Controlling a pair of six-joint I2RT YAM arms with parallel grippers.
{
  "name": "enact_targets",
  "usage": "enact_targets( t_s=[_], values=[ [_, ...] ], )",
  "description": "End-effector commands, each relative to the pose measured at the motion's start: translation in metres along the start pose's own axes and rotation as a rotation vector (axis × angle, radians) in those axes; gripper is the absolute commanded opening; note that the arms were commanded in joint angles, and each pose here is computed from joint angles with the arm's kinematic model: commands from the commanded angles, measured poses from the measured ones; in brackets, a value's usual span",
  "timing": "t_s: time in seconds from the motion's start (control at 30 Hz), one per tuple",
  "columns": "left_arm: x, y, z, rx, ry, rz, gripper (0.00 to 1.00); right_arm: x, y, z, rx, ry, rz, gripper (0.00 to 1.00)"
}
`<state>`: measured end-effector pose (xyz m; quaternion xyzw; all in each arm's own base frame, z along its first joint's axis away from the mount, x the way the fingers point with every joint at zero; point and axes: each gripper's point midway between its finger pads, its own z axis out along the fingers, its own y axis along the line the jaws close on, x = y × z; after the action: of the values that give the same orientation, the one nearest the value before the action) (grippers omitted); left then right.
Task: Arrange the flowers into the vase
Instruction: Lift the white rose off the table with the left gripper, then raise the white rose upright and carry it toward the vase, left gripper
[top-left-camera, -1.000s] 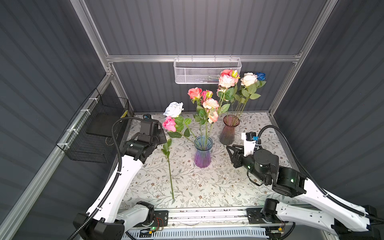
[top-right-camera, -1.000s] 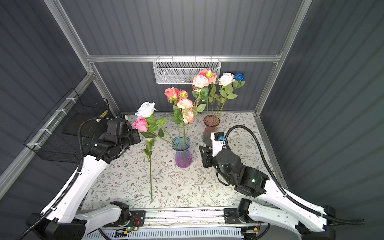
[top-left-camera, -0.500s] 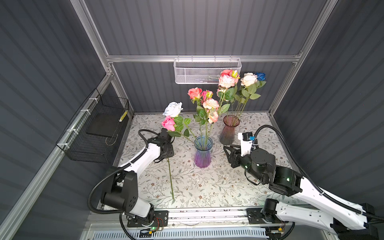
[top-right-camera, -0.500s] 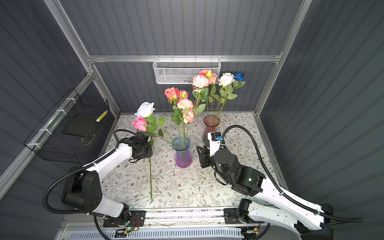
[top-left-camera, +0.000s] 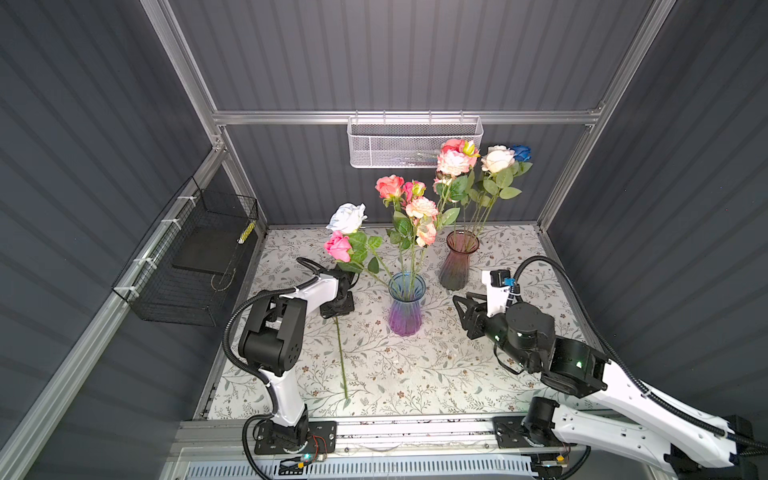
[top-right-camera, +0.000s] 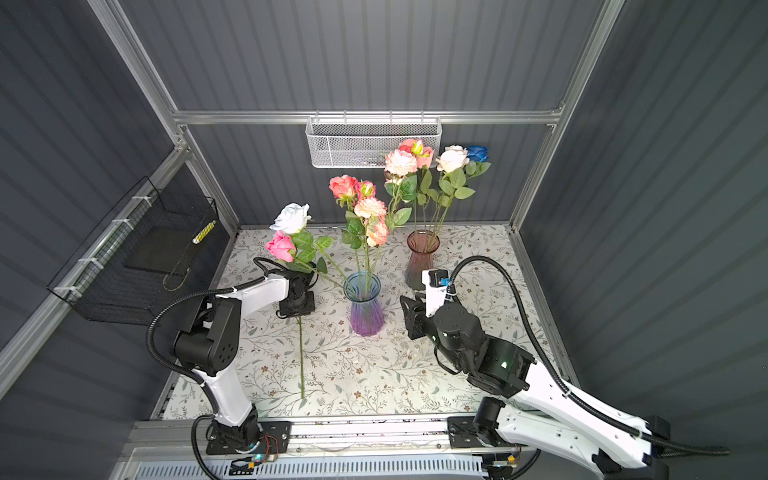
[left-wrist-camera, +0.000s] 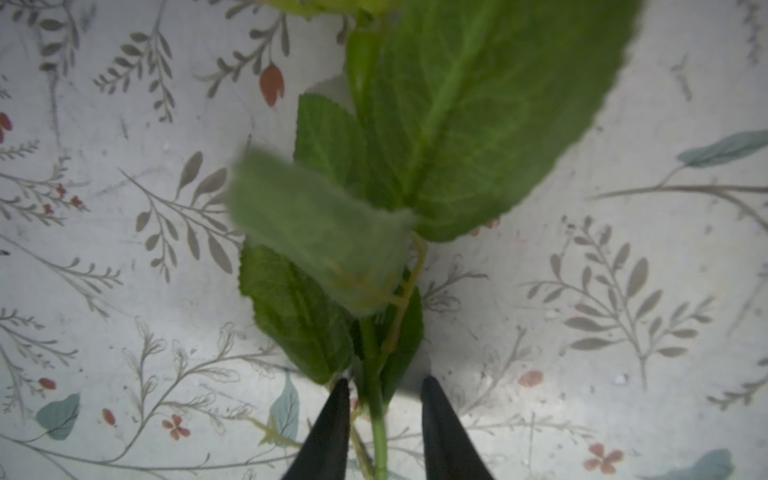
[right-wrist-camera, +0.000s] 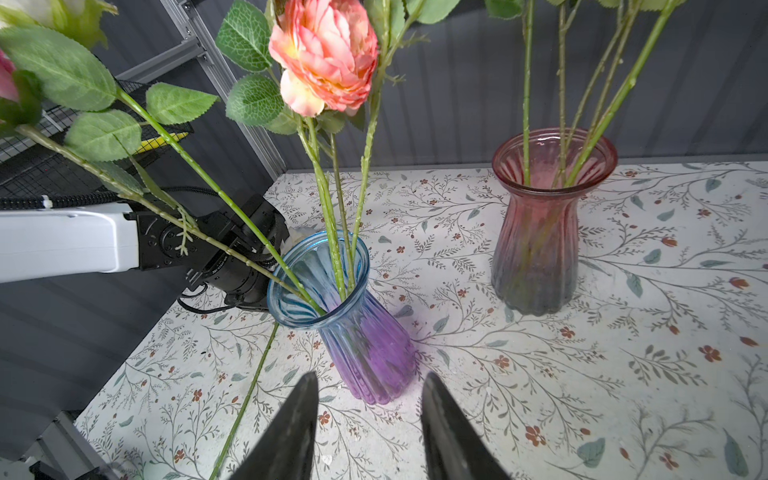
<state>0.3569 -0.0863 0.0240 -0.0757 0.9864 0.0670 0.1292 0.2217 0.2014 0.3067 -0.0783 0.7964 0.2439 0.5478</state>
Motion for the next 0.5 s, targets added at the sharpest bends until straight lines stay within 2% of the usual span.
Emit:
enact_targets(
  t_s=[0.0,0.07,0.23,0.37,0.47],
  values=[
    [-0.002,0.005,0.008,-0.023,0.003,0.013,0.26,0.002,-0.003,0.001,0.004,-0.003,0.011,0.43],
    [0.002,0.004,0.016,0.003,0.012,0.008,0.21,0.002,-0.003,0.001,0.002,-0.002,0.014,0.43],
    [0.008,0.006,0.024,0.036,0.039,-0.008,0.03,0.001,-0.004,-0.003,0.000,-0.008,0.019,0.43],
    [0.004,0.008,0.010,0.050,0.016,-0.009,0.00,-0.002,-0.004,-0.005,-0.001,-0.014,0.023,0.43],
    [-0.005,0.009,-0.012,0.075,-0.029,-0.017,0.00,-0.004,-0.002,-0.006,-0.012,-0.013,0.027,0.42]
  ],
)
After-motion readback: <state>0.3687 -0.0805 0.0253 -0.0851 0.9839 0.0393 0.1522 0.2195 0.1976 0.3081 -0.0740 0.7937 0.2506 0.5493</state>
